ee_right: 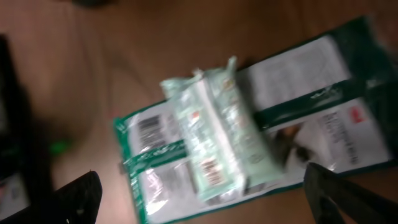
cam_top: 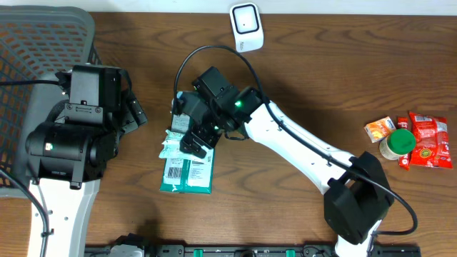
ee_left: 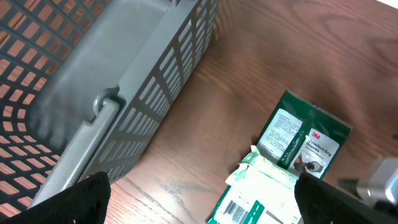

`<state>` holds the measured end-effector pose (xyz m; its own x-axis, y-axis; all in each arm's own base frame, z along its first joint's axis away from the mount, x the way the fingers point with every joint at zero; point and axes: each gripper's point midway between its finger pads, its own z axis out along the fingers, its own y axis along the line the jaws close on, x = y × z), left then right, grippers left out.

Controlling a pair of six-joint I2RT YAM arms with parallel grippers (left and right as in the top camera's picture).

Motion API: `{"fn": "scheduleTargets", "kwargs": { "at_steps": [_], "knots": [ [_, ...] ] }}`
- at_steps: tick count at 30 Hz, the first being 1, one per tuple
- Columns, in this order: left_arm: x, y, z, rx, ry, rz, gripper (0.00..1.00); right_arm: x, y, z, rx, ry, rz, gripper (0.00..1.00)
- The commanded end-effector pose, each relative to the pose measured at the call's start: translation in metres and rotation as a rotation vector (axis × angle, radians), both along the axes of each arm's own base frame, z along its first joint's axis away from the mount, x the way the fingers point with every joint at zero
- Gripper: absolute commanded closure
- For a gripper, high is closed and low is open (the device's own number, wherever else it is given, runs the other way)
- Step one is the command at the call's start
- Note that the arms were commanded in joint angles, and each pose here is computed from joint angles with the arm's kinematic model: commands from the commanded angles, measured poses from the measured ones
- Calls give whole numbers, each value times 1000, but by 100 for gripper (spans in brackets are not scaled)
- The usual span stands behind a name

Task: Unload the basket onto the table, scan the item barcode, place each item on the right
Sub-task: 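Lower the right gripper and grasp the mint-green wipes packet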

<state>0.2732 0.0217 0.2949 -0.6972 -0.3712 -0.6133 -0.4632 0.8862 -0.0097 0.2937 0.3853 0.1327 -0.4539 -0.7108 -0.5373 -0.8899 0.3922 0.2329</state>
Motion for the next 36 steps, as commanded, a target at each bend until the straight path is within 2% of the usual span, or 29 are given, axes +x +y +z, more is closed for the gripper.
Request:
{"fn": "scheduleTargets", "kwargs": {
  "at_steps": [1, 10, 15, 16, 23, 26, 32, 34, 36],
  "knots": [
    [-1, 4, 3, 14, -5, 16, 5, 11, 5, -15, -10, -35, 9, 1],
    [-1, 4, 3, 13, -6, 16, 5, 28, 22, -69, -14, -27, 11, 1],
    [-1, 4, 3, 13, -6, 16, 5, 24, 15, -80, -47, 7, 7, 11],
    [-1, 4, 3, 14, -5, 16, 5, 20, 13, -82, -62, 24, 9, 15],
    [-1, 4, 3, 13, -6, 16, 5, 4, 5, -89, -113, 79, 21, 19],
    [-1, 4, 3, 13, -6, 16, 5, 1, 4, -90, -121, 84, 25, 19],
    [-1, 4, 3, 13, -6, 16, 5, 5, 7, -91, -104, 63, 23, 11],
    [-1, 4, 3, 13, -6, 16, 5, 6, 7, -93, -101, 60, 22, 11],
    [-1, 4, 3, 13, -6, 16, 5, 3, 6, -95, -105, 76, 19, 15]
  ]
}}
